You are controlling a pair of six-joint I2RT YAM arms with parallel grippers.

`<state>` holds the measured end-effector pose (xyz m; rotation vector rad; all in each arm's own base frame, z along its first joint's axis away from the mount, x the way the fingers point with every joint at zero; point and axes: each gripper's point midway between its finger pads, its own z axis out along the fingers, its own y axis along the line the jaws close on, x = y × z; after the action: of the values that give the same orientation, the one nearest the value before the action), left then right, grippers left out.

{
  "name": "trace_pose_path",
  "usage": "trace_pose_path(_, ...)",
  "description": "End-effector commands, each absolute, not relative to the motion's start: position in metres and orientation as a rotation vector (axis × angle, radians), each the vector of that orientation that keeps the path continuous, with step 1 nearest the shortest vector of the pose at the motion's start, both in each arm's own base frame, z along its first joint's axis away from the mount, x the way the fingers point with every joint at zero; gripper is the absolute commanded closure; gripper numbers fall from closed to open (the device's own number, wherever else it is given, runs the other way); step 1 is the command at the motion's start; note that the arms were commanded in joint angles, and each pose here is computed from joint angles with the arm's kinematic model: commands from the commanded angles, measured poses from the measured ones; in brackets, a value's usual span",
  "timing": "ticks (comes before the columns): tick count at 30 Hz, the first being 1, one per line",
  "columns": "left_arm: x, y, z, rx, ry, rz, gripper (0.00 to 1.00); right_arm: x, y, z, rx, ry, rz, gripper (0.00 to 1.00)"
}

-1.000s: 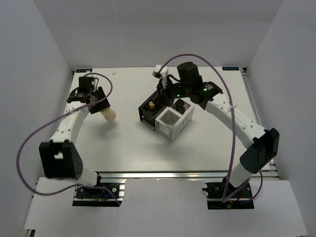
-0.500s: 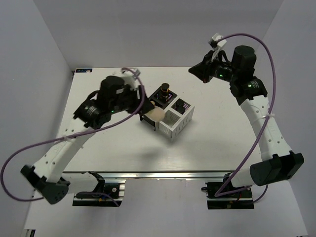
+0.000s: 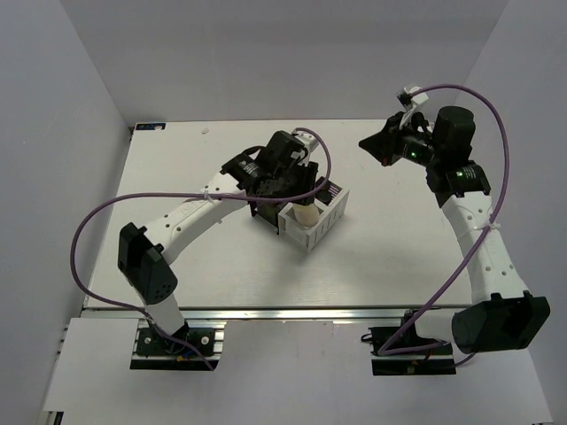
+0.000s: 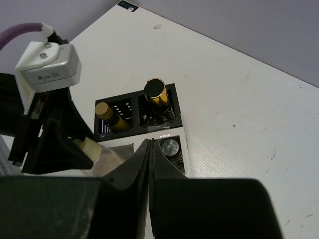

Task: Organize the condiment bottles

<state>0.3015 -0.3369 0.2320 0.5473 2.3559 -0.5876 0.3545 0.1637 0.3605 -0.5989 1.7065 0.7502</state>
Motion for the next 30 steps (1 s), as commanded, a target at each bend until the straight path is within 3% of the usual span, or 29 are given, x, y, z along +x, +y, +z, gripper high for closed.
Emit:
trace_pose_path(1,0.317,-0.335,0.269,0.543,2.24,-0.557,1.0,0.344,0.163,0.373,-0.612,1.649,0.75,1.0)
trace_pose_path(11,0.328,-0.334,0.226,0.576,2.319,-0.44,1.0,0.338,0.164,0.355,-0.617,1.685,0.775,1.0)
trace_pose_path(14,0.327,-0.336,0.213,0.596,2.342,-0.44,0.84,0.337,0.164,0.352,-0.63,1.688,0.774,1.0)
trace_pose_path(15,0.326,-0.336,0.21,0.6,2.348,-0.442,0.73,0.336,0.164,0.35,-0.632,1.692,0.775,1.0)
trace_pose_path(19,0.326,-0.34,0.204,0.613,2.354,-0.453,0.46,0.335,0.164,0.345,-0.636,1.702,0.777,1.0)
trace_pose_path(22,0.327,-0.342,0.203,0.615,2.352,-0.461,0.33,0.336,0.164,0.341,-0.637,1.709,0.779,0.97)
trace_pose_path(30,0.332,-0.349,0.223,0.605,2.31,-0.495,0.24,0.335,0.165,0.334,-0.654,1.726,0.786,0.7)
